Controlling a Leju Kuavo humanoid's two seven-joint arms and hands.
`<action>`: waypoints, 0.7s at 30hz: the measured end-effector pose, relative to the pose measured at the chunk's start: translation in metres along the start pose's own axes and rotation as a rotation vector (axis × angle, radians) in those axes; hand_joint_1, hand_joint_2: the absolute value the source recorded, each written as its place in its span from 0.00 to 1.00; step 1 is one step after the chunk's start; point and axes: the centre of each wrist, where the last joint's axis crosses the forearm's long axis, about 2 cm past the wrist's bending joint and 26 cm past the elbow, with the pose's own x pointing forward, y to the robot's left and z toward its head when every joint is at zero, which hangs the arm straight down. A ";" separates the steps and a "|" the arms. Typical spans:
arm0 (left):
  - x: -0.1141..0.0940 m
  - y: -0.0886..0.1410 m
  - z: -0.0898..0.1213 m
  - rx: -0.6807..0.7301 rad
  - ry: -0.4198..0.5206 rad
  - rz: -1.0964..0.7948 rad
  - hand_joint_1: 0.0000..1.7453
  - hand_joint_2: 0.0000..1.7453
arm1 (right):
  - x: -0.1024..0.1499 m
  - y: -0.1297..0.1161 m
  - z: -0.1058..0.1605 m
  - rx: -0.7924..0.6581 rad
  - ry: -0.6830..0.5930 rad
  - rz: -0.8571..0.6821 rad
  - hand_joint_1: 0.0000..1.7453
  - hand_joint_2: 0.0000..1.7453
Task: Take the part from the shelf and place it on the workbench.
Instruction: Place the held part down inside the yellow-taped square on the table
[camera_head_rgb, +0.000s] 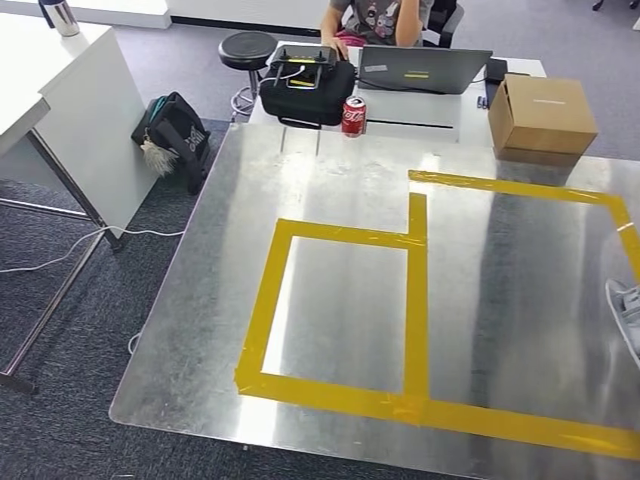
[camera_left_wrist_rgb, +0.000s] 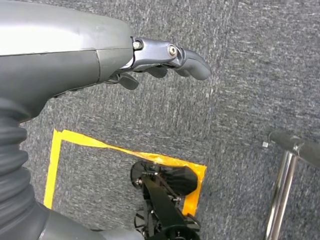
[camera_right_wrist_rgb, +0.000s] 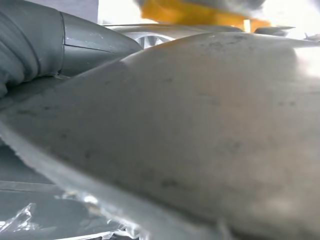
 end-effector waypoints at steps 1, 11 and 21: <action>0.000 0.000 0.000 0.000 0.000 0.000 0.00 1.00 | -0.002 0.000 0.002 0.001 0.016 0.008 1.00 1.00; 0.000 0.001 0.000 -0.002 -0.001 -0.001 0.00 1.00 | -0.019 0.002 0.003 0.036 0.092 0.081 1.00 1.00; 0.001 0.004 -0.001 -0.012 -0.004 -0.014 0.00 1.00 | -0.036 0.008 -0.012 0.123 0.080 0.158 1.00 1.00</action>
